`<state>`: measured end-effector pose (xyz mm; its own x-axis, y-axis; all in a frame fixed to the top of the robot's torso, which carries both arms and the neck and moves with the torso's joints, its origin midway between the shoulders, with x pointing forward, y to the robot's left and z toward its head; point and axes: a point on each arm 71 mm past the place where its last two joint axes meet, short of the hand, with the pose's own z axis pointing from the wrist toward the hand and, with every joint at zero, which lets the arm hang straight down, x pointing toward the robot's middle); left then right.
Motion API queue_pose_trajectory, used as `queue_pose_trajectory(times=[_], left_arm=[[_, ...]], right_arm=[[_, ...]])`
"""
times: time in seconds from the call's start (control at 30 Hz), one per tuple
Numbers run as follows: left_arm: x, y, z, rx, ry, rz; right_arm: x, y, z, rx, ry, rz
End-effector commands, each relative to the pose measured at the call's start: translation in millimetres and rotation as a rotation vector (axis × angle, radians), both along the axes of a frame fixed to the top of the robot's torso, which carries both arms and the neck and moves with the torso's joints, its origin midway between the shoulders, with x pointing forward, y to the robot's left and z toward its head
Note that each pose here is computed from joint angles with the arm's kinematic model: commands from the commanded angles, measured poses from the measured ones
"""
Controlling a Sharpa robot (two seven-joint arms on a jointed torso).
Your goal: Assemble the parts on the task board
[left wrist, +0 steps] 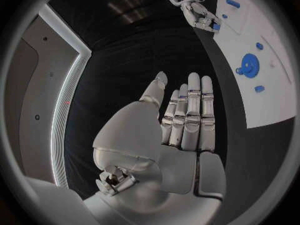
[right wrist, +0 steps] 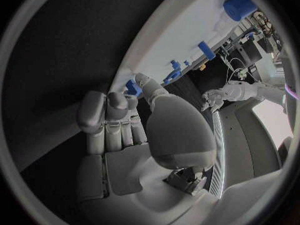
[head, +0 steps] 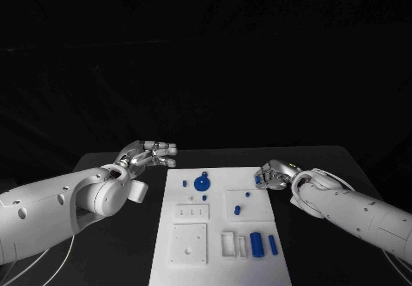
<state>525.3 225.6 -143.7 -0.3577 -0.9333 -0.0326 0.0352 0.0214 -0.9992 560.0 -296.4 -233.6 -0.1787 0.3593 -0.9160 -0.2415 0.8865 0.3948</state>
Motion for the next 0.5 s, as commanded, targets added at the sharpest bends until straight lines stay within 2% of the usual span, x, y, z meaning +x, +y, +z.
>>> queue_pose_trajectory(times=[0.03, 0.27, 0.5], left_arm=[[-0.8, -2.6, 1.2, -0.007, -0.008, -0.022], [-0.7, -2.5, 1.0, -0.006, -0.006, -0.022], [-0.6, -2.2, 0.9, -0.004, -0.005, -0.022]], right_arm=[[-0.2, 1.8, -0.7, 0.006, -0.001, 0.010], [0.0, 1.7, -0.8, 0.007, -0.007, 0.004], [0.6, -0.2, 1.6, 0.010, -0.044, -0.016]])
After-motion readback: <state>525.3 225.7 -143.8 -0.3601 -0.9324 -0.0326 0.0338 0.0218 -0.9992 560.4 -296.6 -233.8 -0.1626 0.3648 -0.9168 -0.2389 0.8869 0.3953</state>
